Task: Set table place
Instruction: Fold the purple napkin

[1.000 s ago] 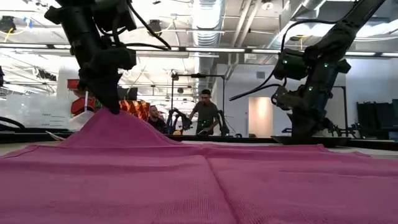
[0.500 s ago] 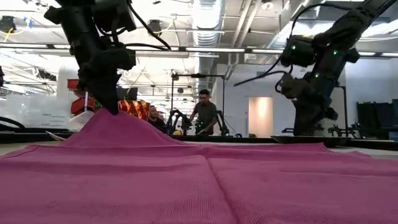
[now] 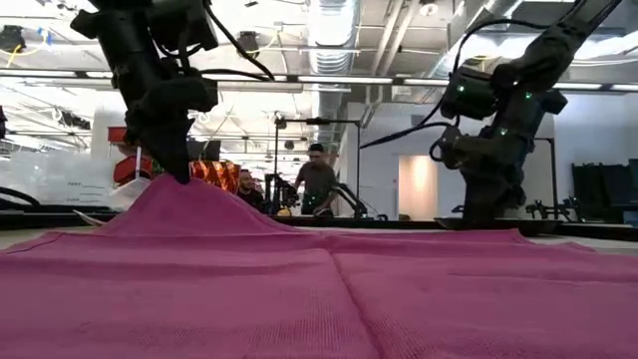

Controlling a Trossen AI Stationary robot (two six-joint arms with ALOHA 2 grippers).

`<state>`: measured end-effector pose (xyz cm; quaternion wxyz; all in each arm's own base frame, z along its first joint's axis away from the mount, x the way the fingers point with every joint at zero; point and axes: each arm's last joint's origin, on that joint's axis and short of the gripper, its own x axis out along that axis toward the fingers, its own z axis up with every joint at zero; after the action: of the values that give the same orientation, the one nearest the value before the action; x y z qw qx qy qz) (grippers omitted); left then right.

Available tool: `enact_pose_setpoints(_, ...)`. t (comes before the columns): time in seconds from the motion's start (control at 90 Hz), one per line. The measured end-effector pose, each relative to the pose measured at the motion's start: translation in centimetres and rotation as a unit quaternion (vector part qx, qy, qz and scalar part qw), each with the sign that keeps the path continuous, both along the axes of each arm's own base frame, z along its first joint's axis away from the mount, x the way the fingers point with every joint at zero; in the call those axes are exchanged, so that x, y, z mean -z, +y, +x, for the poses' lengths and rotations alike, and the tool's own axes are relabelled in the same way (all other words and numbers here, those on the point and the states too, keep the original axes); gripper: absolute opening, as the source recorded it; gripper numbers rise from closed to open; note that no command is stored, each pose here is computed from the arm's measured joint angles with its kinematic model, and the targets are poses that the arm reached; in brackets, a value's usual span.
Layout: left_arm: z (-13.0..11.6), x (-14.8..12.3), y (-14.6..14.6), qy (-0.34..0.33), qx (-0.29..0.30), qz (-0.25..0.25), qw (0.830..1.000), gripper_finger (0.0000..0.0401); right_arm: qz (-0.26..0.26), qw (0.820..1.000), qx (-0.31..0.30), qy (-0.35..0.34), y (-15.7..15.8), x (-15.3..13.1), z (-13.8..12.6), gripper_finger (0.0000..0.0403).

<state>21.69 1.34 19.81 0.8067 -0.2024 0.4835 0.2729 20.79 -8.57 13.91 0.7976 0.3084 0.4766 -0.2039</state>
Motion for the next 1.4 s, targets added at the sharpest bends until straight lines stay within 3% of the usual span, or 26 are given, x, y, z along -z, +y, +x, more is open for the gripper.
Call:
enact_pose_setpoints(0.122,0.0,0.0,0.0,0.000,0.001,0.000,1.000,0.0000,0.004,0.999,0.034,0.002,-0.6,-0.1,-0.3,0.0207)
enact_pose_setpoints(0.256,0.0,0.0,0.0,0.000,0.001,0.000,1.000,0.0000,0.004,0.998,0.056,0.003,-1.1,-0.1,-0.5,0.0220)
enact_pose_setpoints(0.789,0.1,0.0,0.0,-0.002,0.006,0.003,1.000,0.0000,-0.005,0.998,0.056,0.037,-1.3,2.2,0.6,0.0171)
enact_pose_setpoints(0.956,-0.4,0.8,0.0,0.008,-0.002,-0.001,1.000,0.0000,-0.029,0.996,0.068,0.055,-0.9,2.4,0.7,0.0125)
enact_pose_setpoints(1.133,-0.9,1.9,0.0,0.017,-0.017,-0.007,1.000,0.0000,-0.045,0.994,0.067,0.069,-0.6,2.4,0.6,0.0016)
enact_pose_setpoints(1.4,-0.9,1.9,0.0,0.017,-0.010,-0.004,1.000,0.0000,-0.017,0.997,0.068,0.035,0.0,0.5,-0.3,0.0000)
